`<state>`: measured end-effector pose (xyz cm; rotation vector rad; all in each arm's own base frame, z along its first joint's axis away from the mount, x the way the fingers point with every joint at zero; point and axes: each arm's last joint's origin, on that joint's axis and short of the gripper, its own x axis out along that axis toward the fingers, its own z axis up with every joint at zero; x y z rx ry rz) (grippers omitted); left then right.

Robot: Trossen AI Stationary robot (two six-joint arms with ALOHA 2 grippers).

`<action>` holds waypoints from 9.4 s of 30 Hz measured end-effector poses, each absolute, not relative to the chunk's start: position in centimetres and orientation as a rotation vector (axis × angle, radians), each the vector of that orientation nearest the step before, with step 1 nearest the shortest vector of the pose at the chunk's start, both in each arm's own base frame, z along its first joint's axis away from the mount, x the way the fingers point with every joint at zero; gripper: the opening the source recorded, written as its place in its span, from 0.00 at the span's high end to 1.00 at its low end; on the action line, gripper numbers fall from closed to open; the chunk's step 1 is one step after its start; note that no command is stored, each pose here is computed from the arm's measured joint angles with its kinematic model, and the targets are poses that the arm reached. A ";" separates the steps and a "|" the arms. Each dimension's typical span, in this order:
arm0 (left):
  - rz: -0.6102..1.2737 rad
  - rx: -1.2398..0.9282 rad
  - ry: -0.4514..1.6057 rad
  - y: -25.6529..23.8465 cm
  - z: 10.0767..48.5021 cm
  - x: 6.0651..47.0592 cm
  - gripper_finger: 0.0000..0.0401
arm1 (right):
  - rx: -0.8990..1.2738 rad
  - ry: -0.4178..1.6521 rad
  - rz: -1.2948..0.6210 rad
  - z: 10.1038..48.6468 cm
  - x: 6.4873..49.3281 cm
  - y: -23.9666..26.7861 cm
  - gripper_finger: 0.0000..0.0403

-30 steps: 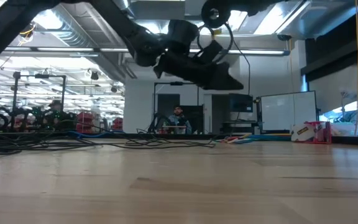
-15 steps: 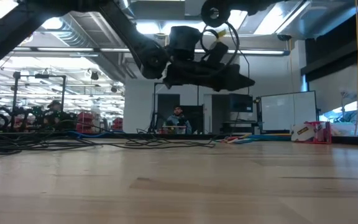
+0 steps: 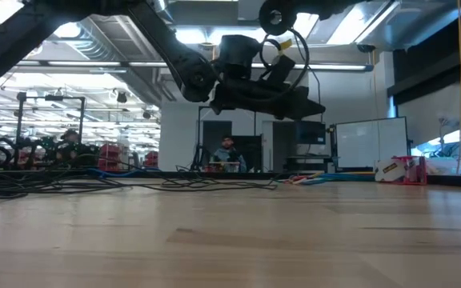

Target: Coiling cords

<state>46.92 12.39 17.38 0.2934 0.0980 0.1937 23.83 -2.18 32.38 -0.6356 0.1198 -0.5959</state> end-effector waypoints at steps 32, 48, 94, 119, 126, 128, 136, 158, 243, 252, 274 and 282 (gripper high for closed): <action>0.484 0.334 0.578 16.8 22.0 37.2 1.00 | -0.573 0.371 -0.536 29.6 23.6 -2.2 0.99; 0.397 0.327 0.393 12.2 29.2 34.4 0.99 | -0.586 0.561 -0.629 27.6 23.6 -2.7 0.99; 0.292 0.258 0.226 7.5 28.1 37.9 0.99 | -0.470 0.039 -0.574 30.4 26.6 -4.7 0.99; 0.435 0.339 0.506 10.4 26.0 36.5 0.99 | -0.479 0.054 -0.542 31.3 25.3 -4.5 0.99; 0.439 0.324 0.516 10.6 25.8 36.5 0.99 | -0.478 0.044 -0.540 31.4 25.3 -4.4 1.00; 0.446 0.317 0.515 10.9 25.4 36.6 0.99 | -0.478 0.042 -0.541 31.4 25.3 -4.4 0.99; 0.461 0.316 0.572 12.2 23.1 37.2 0.99 | -0.479 0.042 -0.541 31.4 25.3 -4.4 0.99; 0.435 0.290 0.650 12.1 23.4 36.2 0.99 | -0.527 0.042 -0.561 31.8 25.3 -3.6 0.99; 0.501 0.168 0.320 14.7 35.4 26.5 1.00 | -0.606 0.317 -0.588 27.9 26.7 -6.5 0.99; 0.337 0.144 0.239 11.4 35.7 28.4 1.00 | -0.582 0.331 -0.659 26.5 27.7 -9.1 0.99; 0.250 0.162 0.240 9.4 25.9 38.7 1.00 | -0.541 0.175 -0.703 27.0 28.3 -9.7 0.99; 0.392 0.198 0.288 11.0 24.0 39.3 1.00 | -0.474 0.090 -0.639 27.4 28.5 -9.5 0.99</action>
